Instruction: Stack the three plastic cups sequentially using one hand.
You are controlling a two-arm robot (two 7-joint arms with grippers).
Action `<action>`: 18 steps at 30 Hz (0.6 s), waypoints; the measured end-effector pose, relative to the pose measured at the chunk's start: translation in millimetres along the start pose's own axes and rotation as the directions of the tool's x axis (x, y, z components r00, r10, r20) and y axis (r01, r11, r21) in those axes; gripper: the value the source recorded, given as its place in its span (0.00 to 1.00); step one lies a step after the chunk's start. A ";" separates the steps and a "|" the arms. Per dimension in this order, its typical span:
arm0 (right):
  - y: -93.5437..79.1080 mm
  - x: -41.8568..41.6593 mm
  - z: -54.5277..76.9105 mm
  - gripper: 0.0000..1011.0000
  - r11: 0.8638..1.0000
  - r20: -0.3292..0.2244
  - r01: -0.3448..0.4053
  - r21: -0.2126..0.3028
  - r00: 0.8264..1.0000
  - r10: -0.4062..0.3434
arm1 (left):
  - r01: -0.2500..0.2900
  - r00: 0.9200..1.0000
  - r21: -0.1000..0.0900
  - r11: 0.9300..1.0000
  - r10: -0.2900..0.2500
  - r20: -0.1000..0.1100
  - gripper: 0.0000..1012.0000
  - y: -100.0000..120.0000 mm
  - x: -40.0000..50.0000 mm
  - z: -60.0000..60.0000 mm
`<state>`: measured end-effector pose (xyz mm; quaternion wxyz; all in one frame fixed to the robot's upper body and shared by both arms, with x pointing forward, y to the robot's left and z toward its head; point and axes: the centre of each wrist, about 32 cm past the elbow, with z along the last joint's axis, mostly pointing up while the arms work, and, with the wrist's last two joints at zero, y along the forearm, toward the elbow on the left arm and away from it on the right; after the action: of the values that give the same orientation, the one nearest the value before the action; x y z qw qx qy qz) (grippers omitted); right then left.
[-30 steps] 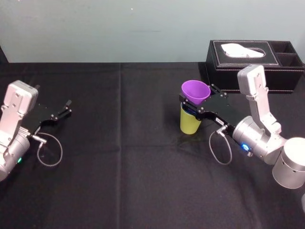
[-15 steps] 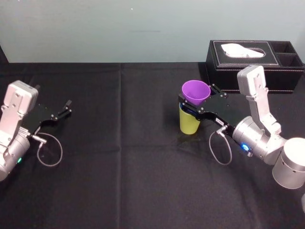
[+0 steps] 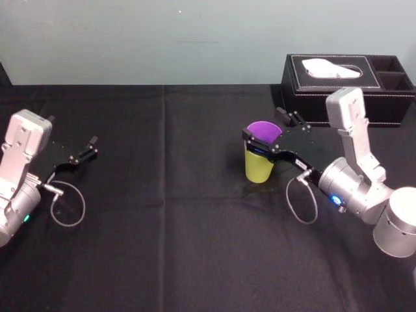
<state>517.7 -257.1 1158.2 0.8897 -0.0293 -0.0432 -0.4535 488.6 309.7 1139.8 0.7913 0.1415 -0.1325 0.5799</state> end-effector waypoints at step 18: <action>-55.5 5.8 10.8 0.99 0.996 -0.019 0.076 0.049 0.997 -0.075 | 0.000 1.000 0.000 1.000 0.000 0.000 1.00 0.0 0.0 0.0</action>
<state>475.7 -293.4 1170.3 0.8728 -0.0019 -0.0479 -0.4857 488.6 309.7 1139.8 0.7913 0.1415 -0.1325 0.5799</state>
